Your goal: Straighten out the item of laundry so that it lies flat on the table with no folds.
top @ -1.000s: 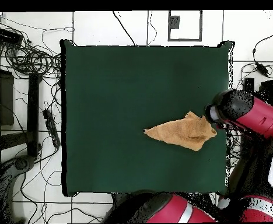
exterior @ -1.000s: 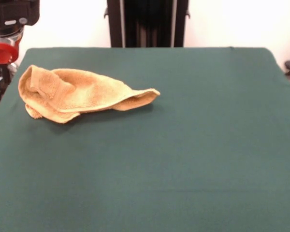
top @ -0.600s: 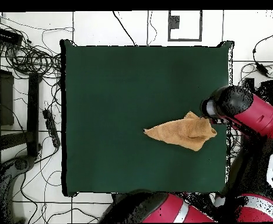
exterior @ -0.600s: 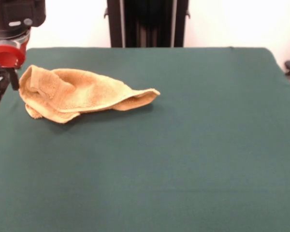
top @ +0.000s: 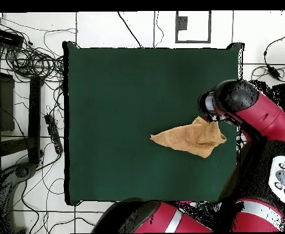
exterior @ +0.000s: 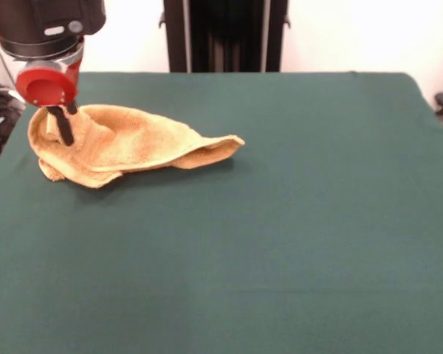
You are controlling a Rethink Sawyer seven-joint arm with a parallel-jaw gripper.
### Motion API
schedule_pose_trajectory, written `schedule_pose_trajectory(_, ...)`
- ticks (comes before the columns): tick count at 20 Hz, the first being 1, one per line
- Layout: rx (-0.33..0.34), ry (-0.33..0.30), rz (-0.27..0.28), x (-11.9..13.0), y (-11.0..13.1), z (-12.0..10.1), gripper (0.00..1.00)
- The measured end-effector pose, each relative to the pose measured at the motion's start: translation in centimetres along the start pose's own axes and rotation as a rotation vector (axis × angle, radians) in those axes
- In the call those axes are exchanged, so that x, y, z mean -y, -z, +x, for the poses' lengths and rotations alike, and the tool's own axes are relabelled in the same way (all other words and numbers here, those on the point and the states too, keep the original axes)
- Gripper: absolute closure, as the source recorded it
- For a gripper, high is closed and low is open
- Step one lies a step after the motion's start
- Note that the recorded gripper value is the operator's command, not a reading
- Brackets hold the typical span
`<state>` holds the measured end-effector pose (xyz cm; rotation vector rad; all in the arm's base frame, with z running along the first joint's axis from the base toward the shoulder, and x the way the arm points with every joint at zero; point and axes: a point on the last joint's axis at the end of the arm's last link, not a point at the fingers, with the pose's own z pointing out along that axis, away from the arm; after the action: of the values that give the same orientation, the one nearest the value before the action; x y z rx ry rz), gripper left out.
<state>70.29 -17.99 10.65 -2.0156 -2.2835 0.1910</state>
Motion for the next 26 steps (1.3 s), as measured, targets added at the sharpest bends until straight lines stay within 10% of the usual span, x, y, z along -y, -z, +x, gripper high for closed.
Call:
schedule_pose_trajectory(7,-0.134,-0.005,0.159,2.4,0.2,1.4,0.00)
schedule_pose_trajectory(15,-0.093,0.009,0.228,4.2,-1.5,1.2,0.00)
schedule_pose_trajectory(26,0.168,0.081,0.094,3.4,-6.1,-0.3,0.00)
